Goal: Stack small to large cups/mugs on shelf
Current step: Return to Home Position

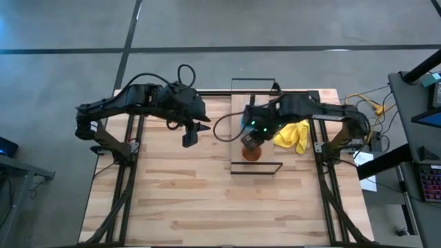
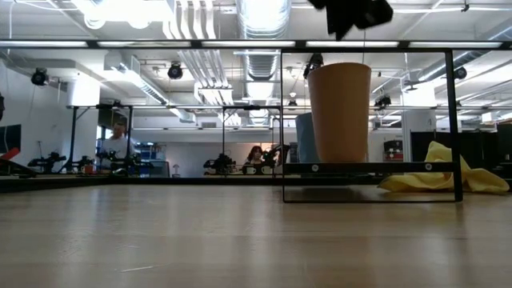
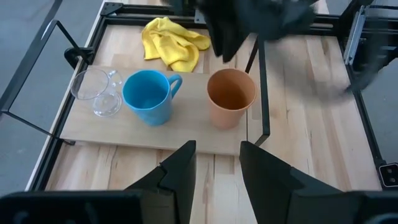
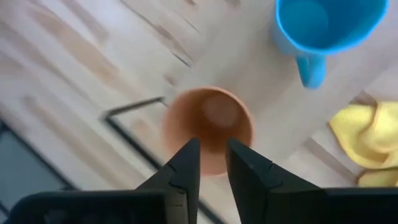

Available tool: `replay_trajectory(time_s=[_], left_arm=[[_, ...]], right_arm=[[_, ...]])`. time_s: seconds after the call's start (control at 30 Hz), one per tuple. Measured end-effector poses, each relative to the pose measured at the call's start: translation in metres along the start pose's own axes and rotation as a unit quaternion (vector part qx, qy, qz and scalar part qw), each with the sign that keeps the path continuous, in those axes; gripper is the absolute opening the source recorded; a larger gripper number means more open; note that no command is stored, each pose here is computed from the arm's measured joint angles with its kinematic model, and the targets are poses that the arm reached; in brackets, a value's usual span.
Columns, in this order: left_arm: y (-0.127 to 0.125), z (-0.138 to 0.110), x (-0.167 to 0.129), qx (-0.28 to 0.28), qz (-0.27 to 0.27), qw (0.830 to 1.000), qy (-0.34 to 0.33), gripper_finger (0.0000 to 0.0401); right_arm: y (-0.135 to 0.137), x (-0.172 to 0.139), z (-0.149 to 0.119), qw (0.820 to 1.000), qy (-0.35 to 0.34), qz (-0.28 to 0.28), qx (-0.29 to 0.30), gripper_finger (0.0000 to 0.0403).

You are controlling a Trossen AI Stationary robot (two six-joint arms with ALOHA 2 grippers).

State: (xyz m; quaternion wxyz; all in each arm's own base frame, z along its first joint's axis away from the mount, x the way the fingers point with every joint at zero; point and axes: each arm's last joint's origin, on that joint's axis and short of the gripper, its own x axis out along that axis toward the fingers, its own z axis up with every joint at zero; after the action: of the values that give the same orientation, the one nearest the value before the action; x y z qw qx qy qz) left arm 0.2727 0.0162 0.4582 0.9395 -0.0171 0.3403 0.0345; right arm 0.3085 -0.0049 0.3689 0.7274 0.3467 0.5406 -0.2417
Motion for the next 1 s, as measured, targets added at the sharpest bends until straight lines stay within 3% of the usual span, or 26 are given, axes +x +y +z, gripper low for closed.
replay_trajectory(time_s=[0.27,0.5,0.67,0.87,1.0], left_arm=[[0.000,-0.002,-0.024,-0.001,-0.001,1.000,-0.028,0.0111],[0.001,-0.007,-0.054,-0.001,-0.001,0.998,-0.063,0.0111],[0.001,-0.015,-0.087,-0.005,-0.002,0.995,-0.101,0.0111],[0.002,-0.036,-0.130,-0.070,-0.013,0.989,-0.127,0.0111],[0.002,-0.054,-0.156,-0.080,-0.015,0.988,-0.133,0.0111]], right_arm=[[0.006,-0.081,0.002,0.990,-0.091,0.099,-0.034,0.0071],[0.002,-0.131,-0.006,0.974,-0.150,0.162,-0.047,0.0079],[-0.002,-0.145,-0.025,0.965,-0.155,0.160,-0.142,0.0077],[0.001,-0.153,-0.056,0.952,-0.138,0.167,-0.215,0.0070],[0.006,-0.159,-0.078,0.935,-0.173,0.144,-0.274,0.0073]])
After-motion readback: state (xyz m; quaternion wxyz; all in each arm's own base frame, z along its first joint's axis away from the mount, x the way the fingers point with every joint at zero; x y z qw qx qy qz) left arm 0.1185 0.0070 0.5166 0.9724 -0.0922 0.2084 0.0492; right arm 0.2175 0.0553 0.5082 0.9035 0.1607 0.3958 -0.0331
